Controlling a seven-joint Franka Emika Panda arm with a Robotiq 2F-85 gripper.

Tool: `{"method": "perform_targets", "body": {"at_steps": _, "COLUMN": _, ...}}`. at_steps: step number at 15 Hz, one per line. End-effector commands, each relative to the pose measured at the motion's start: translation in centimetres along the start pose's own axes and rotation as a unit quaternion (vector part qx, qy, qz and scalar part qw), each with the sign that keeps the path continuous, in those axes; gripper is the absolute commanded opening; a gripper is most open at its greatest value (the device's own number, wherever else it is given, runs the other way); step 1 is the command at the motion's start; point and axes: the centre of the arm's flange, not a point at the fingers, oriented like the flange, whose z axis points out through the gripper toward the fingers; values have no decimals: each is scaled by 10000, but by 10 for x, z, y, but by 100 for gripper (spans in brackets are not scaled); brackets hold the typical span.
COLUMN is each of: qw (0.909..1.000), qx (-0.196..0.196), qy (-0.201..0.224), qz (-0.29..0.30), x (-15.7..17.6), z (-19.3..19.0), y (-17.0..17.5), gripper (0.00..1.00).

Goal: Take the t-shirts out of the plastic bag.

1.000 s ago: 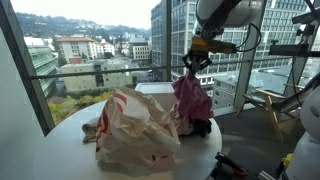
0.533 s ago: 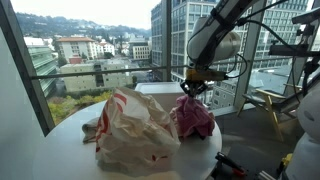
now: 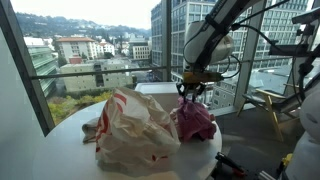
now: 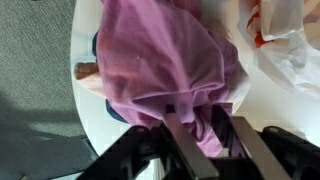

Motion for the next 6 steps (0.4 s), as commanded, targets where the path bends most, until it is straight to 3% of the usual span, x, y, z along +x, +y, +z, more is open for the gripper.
{"method": "perform_targets", "body": {"at_steps": 1, "qw": 9999, "qx": -2, "qy": -60, "qz": -158, "x": -21, "z": -54, "y": -7, "gripper": 76}}
{"method": "perform_targets", "body": {"at_steps": 4, "qw": 9993, "qx": -102, "qy": -174, "qz": -316, "x": -43, "z": -84, "y": -13, "gripper": 97}}
{"method": "perform_targets", "body": {"at_steps": 6, "qw": 9983, "qx": -153, "qy": -309, "qz": -476, "x": -54, "z": -99, "y": -14, "gripper": 100}}
